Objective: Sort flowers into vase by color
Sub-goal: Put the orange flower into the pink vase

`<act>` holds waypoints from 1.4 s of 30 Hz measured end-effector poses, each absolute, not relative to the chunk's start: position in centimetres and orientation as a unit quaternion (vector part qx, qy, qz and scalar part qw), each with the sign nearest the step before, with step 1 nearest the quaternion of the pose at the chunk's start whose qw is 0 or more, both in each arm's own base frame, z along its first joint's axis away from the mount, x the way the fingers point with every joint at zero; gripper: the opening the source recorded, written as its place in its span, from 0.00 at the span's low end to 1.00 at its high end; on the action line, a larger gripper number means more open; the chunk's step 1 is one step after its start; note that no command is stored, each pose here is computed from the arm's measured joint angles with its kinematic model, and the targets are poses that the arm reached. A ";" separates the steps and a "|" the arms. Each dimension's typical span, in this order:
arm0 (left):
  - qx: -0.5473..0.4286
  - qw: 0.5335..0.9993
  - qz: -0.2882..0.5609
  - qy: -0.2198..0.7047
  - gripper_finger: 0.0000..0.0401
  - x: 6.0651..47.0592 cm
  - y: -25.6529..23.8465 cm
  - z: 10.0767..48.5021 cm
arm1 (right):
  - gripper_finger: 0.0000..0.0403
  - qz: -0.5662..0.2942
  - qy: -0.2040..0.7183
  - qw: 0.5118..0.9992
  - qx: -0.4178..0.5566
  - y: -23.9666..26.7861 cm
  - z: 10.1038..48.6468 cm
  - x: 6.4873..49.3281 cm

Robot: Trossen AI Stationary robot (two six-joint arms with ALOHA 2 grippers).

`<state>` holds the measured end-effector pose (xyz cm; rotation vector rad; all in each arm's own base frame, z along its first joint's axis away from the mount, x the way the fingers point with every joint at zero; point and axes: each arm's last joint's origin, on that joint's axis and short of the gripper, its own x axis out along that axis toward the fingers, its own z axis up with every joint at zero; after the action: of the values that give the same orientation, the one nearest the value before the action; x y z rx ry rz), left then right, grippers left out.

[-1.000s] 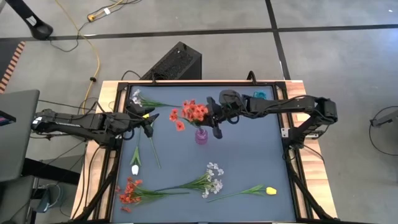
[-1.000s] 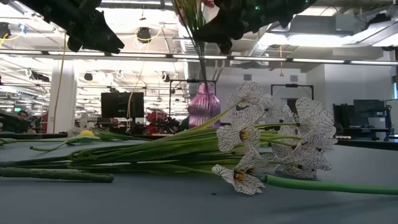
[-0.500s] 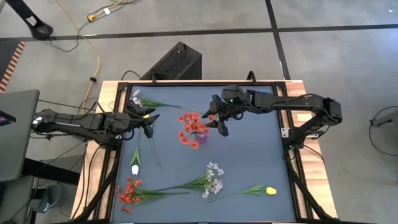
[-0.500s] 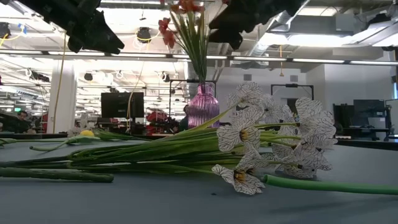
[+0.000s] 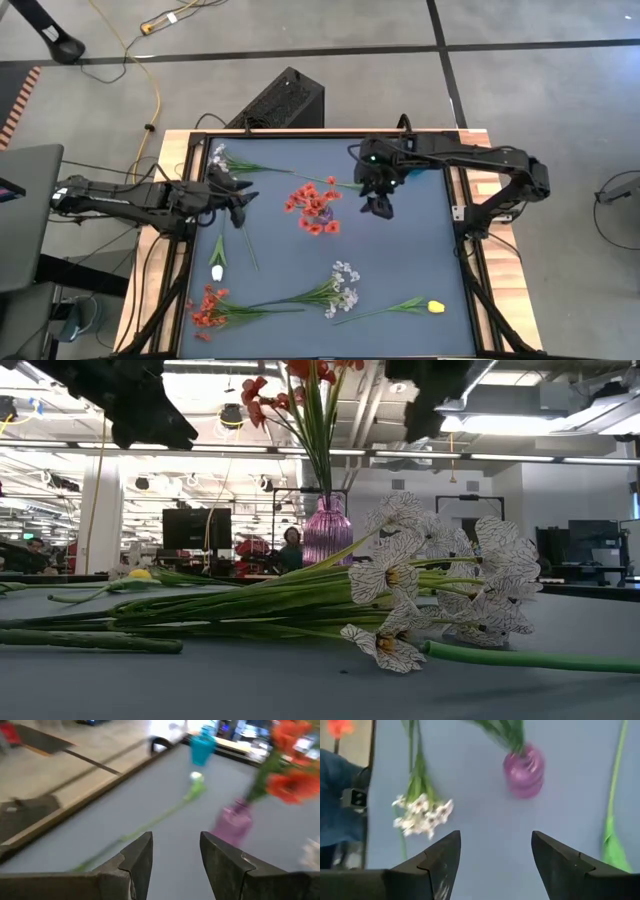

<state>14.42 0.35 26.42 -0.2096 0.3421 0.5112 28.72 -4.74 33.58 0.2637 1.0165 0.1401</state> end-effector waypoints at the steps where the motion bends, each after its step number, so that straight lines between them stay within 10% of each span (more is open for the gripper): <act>1: -0.107 0.950 0.235 0.173 0.38 14.4 0.3 26.4 | 0.67 0.067 0.493 0.857 0.133 -4.4 33.7 28.6; 20: -0.216 0.916 -0.130 0.312 0.38 16.6 -6.0 24.6 | 0.67 0.067 0.572 0.804 0.151 5.4 33.4 27.5; 42: -0.105 0.871 -0.101 0.469 0.38 19.8 -19.9 17.8 | 0.67 0.016 0.482 0.858 0.174 14.5 33.2 27.6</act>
<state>19.75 -19.88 17.84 -0.2188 0.9798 -0.2103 27.59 14.48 33.24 0.3660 1.0130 0.0341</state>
